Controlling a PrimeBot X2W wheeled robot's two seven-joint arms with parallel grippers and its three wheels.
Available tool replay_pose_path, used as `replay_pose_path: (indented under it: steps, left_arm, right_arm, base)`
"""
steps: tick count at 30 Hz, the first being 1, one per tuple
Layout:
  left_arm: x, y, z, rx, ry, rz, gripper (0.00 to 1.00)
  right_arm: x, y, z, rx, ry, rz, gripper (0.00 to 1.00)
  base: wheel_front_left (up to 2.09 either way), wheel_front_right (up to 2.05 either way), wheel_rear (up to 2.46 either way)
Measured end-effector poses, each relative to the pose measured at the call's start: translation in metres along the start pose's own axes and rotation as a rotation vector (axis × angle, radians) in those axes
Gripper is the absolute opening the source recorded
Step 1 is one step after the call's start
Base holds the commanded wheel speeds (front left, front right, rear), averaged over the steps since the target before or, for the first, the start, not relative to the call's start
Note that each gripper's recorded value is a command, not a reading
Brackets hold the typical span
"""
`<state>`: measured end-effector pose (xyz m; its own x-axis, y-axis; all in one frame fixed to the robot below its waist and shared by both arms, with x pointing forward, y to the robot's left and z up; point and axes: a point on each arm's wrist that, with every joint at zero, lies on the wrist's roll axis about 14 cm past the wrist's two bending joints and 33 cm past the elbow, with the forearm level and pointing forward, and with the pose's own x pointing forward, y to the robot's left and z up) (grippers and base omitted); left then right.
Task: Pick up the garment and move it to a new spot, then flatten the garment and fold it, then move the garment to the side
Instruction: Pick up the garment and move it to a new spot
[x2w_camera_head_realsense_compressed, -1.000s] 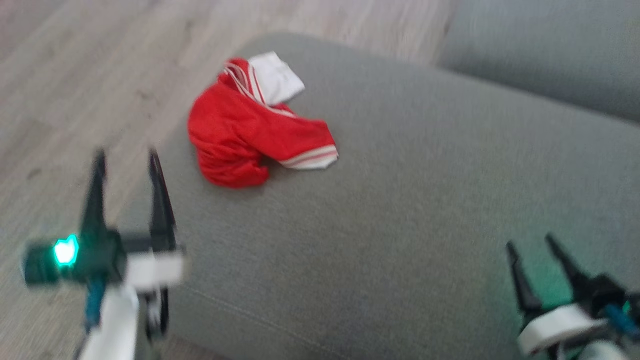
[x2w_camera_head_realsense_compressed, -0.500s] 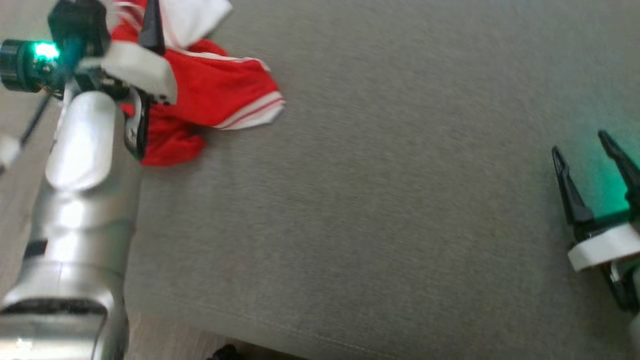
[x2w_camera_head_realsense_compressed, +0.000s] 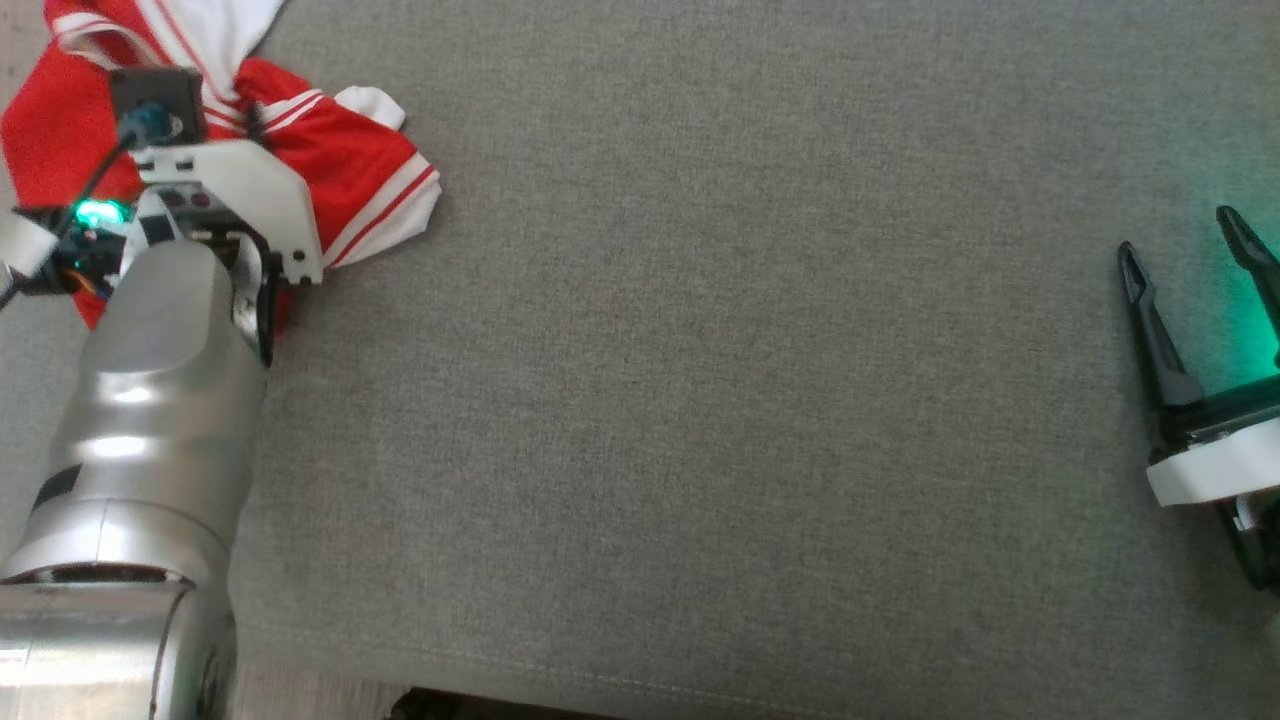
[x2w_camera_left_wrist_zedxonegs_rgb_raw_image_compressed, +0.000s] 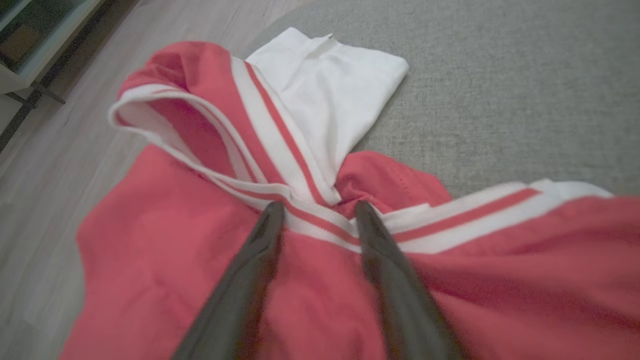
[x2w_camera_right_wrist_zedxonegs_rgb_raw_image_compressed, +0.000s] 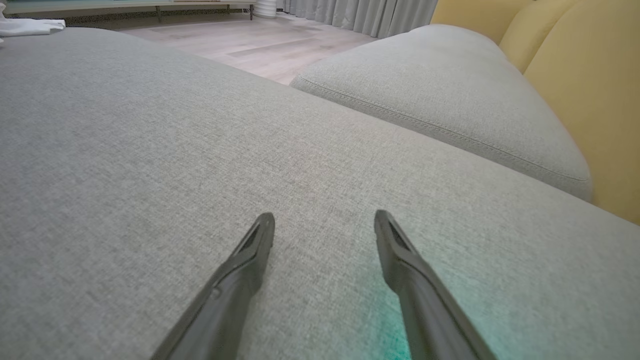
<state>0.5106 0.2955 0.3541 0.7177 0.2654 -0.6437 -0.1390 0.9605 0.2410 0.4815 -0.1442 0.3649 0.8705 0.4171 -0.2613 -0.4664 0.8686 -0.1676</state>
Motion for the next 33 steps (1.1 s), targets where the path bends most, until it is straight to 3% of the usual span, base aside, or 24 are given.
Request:
replay_pose_path:
  steps: [9,19,25,33]
  left_arm:
    - [-0.03,0.025,0.046,0.019,-0.232,0.035,0.0]
    - [-0.129,0.033,0.189,0.118,-0.716,0.027,0.0]
    - [-0.195,-0.002,0.248,0.164,-0.933,-0.074,0.0]
    - [-0.295,-0.12,0.32,0.244,-1.226,-0.369,0.0]
  right_arm:
    - [-0.011,0.015,0.023,0.028,-0.037,-0.013,1.0]
    - [-0.056,0.04,0.067,0.105,-0.125,-0.074,1.0]
    - [-0.091,0.047,0.082,0.132,-0.171,-0.123,1.0]
    - [-0.154,0.018,0.079,0.157,-0.201,-0.304,1.0]
  base:
    - [0.0,0.0,0.0]
    - [0.0,0.0,0.0]
    - [0.0,0.0,0.0]
    - [0.0,0.0,0.0]
